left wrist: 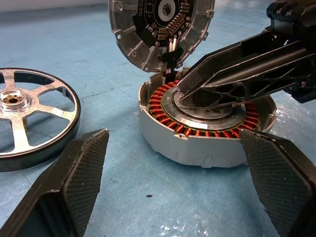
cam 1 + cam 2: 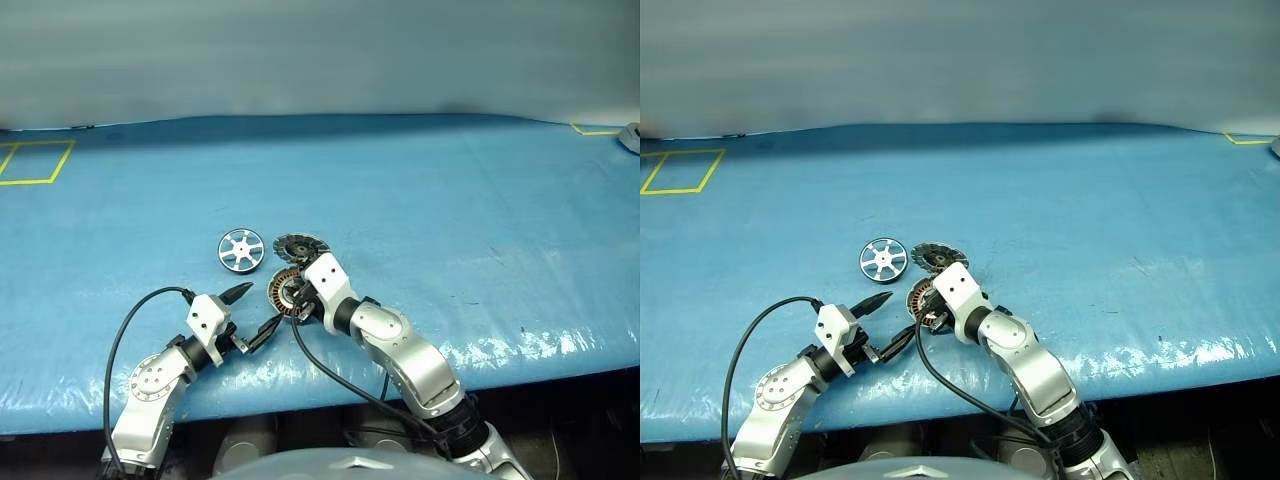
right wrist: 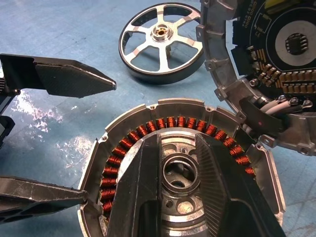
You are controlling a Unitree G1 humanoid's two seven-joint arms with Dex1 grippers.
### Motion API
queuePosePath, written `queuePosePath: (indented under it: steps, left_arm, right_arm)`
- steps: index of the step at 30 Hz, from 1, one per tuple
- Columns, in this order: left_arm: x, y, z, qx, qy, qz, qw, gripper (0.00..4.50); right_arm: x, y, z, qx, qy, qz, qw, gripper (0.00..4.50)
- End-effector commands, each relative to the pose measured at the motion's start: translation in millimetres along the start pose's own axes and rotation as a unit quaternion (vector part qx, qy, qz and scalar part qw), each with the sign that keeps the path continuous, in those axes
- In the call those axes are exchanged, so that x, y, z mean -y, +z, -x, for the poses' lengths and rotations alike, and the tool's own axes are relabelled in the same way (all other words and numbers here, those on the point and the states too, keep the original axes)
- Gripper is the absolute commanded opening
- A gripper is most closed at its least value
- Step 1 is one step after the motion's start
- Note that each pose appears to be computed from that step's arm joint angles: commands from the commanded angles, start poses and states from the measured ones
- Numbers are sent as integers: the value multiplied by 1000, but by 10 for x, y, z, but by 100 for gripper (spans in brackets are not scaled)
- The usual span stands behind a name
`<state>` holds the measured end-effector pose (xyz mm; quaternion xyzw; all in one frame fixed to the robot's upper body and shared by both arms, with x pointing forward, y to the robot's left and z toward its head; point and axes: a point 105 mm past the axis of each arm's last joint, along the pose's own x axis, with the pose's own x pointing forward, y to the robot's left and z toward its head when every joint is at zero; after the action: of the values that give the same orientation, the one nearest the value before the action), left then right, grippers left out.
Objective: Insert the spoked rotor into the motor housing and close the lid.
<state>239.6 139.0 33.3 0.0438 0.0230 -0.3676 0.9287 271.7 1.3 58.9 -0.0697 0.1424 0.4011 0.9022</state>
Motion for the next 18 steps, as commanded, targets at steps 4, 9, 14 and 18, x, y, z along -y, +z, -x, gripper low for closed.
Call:
queuePosePath:
  steps: [4,9,14,18]
  left_arm:
    - [3,68,-12,11,3,-7,1000,450]
    - [5,69,-11,12,5,-6,1000,450]
    - [-2,66,-10,12,7,-6,1000,450]
    - [-2,67,-19,13,6,-8,1000,450]
  right_arm:
    - [7,53,2,13,-5,-1,1000,142]
    - [-20,138,136,21,5,3,1000,233]
    - [-155,343,359,43,44,0,998,233]
    - [-118,314,393,11,23,5,1000,172]
